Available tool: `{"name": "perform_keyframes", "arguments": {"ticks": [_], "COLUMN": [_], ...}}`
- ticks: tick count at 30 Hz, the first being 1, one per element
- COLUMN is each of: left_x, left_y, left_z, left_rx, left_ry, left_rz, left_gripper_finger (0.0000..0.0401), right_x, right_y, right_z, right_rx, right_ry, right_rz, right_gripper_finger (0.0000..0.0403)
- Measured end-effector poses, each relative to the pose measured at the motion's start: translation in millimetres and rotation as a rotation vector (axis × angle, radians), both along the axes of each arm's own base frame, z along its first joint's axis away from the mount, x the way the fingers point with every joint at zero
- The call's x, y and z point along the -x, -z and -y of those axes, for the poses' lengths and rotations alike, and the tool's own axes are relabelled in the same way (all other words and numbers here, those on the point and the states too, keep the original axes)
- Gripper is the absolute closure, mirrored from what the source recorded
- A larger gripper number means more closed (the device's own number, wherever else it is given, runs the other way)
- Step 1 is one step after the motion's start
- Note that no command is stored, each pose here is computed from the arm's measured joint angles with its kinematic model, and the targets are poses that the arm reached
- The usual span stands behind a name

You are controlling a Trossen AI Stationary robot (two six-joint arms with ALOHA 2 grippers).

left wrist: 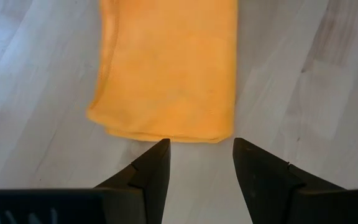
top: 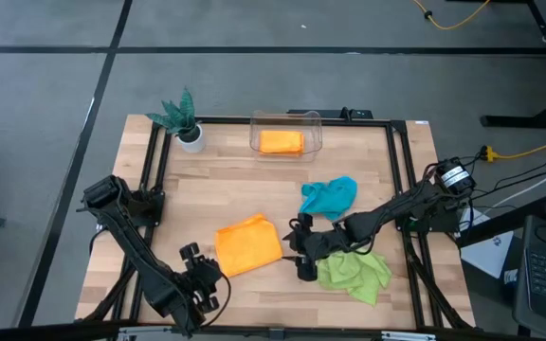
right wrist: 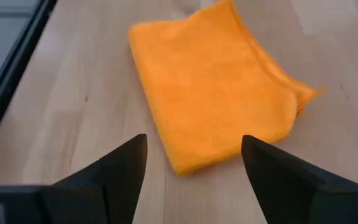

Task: Fold microfiber towels
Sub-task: Fold the orange microfiber towel

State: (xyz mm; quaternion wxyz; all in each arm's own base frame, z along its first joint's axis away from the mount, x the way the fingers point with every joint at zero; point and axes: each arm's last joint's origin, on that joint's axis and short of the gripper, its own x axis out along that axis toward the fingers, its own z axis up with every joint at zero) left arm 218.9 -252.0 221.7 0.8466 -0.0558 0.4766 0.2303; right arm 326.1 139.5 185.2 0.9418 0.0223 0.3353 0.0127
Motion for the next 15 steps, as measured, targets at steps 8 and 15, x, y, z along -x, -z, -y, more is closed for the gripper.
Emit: {"name": "perform_keyframes", "arguments": {"ticks": [8, 15], "left_x": [-5, -7], "left_y": [0, 0], "left_z": [5, 3], "left_rx": [0.050, 0.045], "left_ry": [0.020, 0.011], "left_rz": [0.036, 0.040], "left_gripper_finger": [0.0234, 0.0234], "right_x": [-5, -25], "right_y": [-6, 10], "right_z": [-2, -5], "right_rx": [-0.080, -0.146], "right_ry": [0.002, 0.109], "right_rz": [0.063, 0.208], "right_gripper_finger": [0.0146, 0.0147]}}
